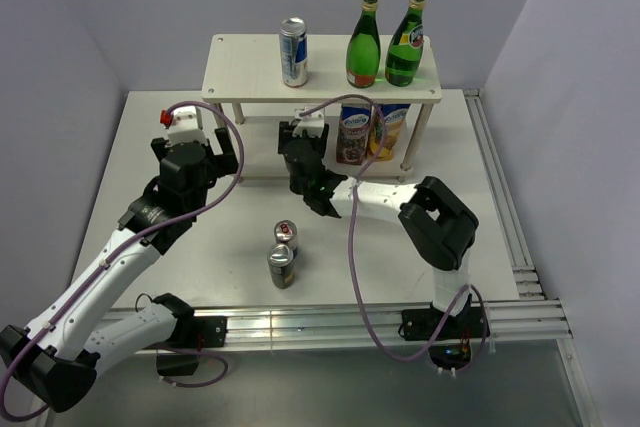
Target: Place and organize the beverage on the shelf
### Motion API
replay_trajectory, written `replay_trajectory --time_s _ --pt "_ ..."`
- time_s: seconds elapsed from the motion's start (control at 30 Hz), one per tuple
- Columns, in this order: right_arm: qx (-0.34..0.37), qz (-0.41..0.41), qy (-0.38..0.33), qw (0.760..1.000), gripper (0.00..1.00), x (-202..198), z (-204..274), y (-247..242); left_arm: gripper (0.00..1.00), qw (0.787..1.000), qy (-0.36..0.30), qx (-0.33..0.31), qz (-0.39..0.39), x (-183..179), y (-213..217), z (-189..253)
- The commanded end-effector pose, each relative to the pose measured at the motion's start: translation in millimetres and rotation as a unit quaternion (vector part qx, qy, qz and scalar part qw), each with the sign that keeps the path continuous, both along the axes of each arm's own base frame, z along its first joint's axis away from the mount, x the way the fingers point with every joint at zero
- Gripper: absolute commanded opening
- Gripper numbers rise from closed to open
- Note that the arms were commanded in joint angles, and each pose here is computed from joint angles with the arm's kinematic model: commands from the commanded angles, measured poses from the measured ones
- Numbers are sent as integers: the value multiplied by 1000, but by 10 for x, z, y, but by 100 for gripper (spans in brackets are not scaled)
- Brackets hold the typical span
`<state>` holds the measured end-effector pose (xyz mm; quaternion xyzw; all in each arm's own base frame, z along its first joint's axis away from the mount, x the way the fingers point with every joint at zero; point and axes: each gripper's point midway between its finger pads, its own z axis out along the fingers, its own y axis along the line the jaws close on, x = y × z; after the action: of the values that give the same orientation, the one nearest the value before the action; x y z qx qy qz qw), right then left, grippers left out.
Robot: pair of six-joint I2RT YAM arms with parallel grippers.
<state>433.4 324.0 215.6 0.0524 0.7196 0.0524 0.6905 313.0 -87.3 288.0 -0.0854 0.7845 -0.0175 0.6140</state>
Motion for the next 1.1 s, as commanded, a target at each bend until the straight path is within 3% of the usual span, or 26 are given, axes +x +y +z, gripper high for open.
replay_trajectory --time_s 0.0,0.6,0.67,0.7,0.8,1.07 --pt "59 -10 -44 997 0 -146 339 55 99 999 -33 -28 8 7 30 270" --pt "34 -10 -32 999 0 -2 134 272 99 999 -36 -31 10 -9 50 290" --pt "27 -11 -28 999 12 19 96 282 99 999 -37 -31 9 -11 46 294" --pt "27 -13 -29 999 35 30 99 279 99 999 -36 -30 11 -8 52 287" --pt "23 -10 -29 999 63 39 86 296 99 999 -35 -29 10 -9 51 283" --pt "16 -12 -25 999 91 48 43 291 99 999 -38 -32 10 -14 50 303"
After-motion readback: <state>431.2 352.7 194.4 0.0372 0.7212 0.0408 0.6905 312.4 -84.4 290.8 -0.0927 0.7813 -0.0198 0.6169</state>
